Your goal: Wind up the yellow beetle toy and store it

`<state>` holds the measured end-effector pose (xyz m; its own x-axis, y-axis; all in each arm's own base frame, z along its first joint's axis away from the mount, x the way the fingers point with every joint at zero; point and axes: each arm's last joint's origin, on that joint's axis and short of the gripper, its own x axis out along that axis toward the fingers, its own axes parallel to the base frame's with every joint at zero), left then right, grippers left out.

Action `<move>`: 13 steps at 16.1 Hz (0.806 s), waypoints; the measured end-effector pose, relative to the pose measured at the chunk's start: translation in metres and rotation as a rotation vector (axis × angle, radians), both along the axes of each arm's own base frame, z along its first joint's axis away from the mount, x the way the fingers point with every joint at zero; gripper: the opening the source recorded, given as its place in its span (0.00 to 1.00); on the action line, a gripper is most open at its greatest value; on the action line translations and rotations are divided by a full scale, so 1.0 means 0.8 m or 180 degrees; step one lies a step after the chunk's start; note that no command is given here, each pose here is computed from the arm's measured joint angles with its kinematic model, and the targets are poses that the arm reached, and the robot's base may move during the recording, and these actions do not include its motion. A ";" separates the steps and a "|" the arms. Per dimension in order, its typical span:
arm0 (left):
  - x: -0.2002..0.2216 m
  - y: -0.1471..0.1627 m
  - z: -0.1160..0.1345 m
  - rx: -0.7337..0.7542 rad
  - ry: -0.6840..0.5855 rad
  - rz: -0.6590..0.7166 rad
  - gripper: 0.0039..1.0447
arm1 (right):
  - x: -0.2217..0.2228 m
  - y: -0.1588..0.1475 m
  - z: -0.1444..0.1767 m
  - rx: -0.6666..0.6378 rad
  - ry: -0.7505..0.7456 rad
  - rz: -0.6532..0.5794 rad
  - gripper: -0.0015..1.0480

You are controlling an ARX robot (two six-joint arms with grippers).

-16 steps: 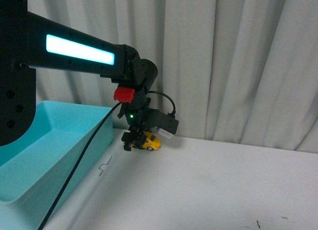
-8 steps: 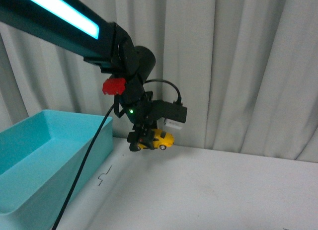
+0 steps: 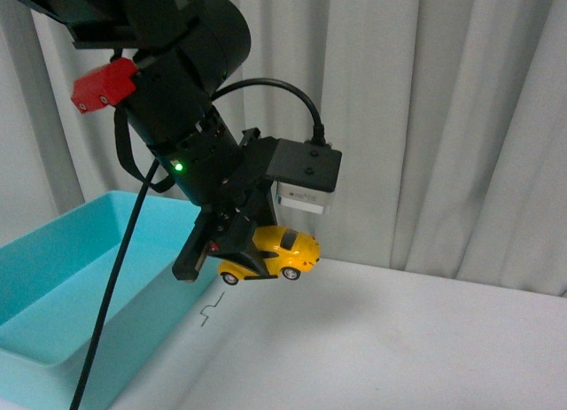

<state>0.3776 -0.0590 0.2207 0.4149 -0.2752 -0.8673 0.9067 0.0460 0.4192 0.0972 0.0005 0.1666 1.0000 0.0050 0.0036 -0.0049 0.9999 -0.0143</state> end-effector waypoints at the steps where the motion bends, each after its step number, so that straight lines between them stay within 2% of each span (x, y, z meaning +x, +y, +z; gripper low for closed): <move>1: -0.002 0.007 0.009 -0.0035 -0.0085 0.0043 0.39 | 0.000 0.000 0.000 0.0000 0.0000 0.0000 0.94; 4: 0.012 0.052 0.026 -0.0474 -0.0418 0.0607 0.39 | 0.000 0.000 0.000 0.0000 0.0000 0.0000 0.94; 6: 0.023 0.092 0.041 -0.0743 -0.0673 0.1218 0.39 | 0.000 0.000 0.000 0.0000 0.0001 -0.0001 0.94; 7: 0.030 0.120 0.055 -0.0900 -0.0826 0.1745 0.39 | 0.000 0.000 0.000 0.0000 0.0000 -0.0001 0.94; 8: 0.030 0.124 0.057 -0.0898 -0.0854 0.1803 0.39 | 0.000 0.000 0.000 0.0000 0.0000 -0.0001 0.94; 10: 0.028 0.153 0.064 -0.1046 -0.0837 0.2388 0.39 | 0.000 0.000 0.000 0.0000 0.0000 -0.0001 0.94; 12: 0.024 0.192 0.042 -0.1134 -0.0620 0.3338 0.39 | 0.000 0.000 0.000 0.0000 0.0000 -0.0001 0.94; 13: 0.023 0.203 0.019 -0.1170 -0.0472 0.3707 0.39 | 0.000 0.000 0.000 0.0000 0.0001 0.0000 0.94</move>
<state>0.3957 0.1035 0.2362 0.6640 0.1071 -0.7400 0.1904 0.9328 0.3059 0.0972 0.0005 0.1665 1.0000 0.0050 0.0032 -0.0049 0.9999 -0.0143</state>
